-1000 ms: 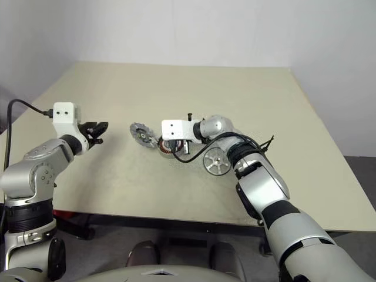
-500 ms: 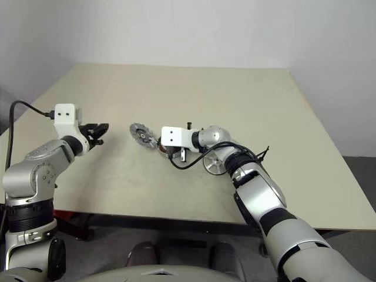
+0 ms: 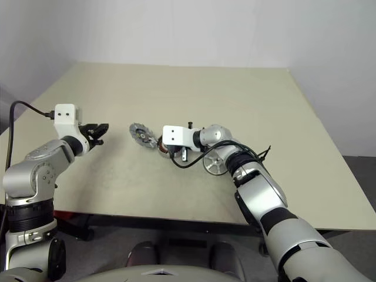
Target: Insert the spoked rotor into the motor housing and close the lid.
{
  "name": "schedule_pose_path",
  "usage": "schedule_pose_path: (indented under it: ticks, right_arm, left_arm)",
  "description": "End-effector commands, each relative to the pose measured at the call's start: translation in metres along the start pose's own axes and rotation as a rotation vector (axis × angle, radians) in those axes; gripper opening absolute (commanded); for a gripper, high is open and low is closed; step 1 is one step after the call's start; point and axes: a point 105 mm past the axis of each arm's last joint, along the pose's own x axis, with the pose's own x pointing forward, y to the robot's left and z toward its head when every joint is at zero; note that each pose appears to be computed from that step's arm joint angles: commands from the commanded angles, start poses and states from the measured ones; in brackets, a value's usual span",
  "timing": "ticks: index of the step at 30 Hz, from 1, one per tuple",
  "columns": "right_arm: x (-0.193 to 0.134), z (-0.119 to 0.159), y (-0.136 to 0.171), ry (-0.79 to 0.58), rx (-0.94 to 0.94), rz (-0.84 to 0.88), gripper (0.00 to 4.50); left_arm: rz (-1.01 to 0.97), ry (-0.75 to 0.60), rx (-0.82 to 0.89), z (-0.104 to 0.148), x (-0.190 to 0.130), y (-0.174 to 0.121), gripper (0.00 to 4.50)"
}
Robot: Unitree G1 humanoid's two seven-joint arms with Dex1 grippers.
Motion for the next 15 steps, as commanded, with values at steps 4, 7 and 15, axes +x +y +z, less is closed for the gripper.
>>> schedule_pose_path:
  ticks: [4,7,15]
  right_arm:
    - [-0.01,0.014,-0.022,-0.031,-0.03,-0.054,0.04]
    - [-0.011,0.02,-0.027,-0.052,-0.033,-0.065,0.04]
    - [-0.014,0.02,-0.033,-0.048,-0.028,-0.093,0.04]
  left_arm:
    - [0.006,-0.046,0.013,0.011,-0.004,0.001,1.97]
    - [0.007,-0.044,0.012,0.01,-0.004,0.002,1.97]
    - [0.003,-0.042,0.012,0.009,-0.004,0.0,1.97]
